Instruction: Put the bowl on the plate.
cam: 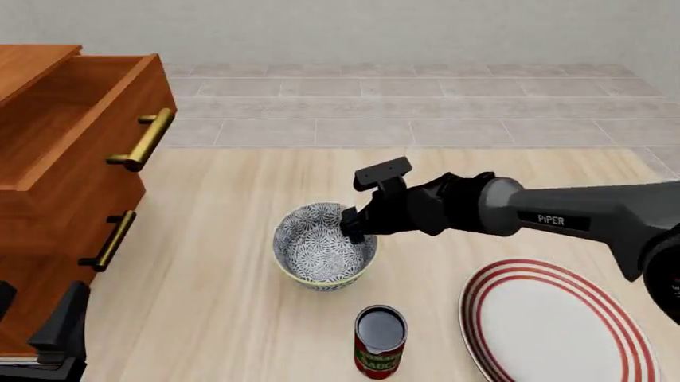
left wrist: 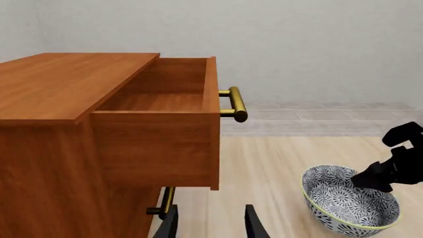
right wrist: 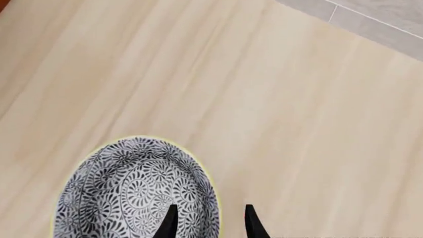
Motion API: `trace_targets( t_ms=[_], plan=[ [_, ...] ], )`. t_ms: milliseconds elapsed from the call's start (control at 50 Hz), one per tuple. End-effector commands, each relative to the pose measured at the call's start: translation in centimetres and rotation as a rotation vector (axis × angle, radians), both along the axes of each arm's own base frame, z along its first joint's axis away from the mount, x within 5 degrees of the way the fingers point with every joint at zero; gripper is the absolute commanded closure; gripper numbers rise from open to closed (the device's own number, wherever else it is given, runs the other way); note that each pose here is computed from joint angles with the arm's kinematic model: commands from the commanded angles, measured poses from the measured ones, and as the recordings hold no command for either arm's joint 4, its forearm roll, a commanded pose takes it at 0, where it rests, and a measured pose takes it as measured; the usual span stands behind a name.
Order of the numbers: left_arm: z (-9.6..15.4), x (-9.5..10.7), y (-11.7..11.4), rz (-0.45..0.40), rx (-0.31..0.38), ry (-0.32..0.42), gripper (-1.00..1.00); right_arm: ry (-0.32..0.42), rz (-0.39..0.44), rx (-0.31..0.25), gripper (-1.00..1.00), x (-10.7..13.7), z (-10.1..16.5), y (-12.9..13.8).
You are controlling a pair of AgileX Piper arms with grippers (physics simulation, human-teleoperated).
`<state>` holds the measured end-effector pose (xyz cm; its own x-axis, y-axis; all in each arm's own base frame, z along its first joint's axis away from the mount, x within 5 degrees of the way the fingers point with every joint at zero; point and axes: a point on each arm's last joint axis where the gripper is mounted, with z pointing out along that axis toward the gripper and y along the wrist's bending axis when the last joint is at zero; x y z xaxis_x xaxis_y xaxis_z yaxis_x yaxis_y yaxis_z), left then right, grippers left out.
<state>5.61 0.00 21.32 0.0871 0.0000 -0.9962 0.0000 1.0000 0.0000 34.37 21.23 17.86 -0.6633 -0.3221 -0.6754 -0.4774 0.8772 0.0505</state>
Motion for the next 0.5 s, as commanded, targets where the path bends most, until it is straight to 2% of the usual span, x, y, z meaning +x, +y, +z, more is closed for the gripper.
trace_targets(
  t_ms=[20, 500],
  plan=[
    [0.0, 0.0, 0.0, 0.000, 0.000, 0.000, -1.00, 0.020, -0.008, -0.003, -1.00, -0.3, -1.4, -0.1],
    [0.0, 0.0, 0.0, 0.000, 0.000, 0.000, -1.00, 0.058, -0.025, 0.003, -1.00, -1.1, -3.8, -0.1]
  ],
)
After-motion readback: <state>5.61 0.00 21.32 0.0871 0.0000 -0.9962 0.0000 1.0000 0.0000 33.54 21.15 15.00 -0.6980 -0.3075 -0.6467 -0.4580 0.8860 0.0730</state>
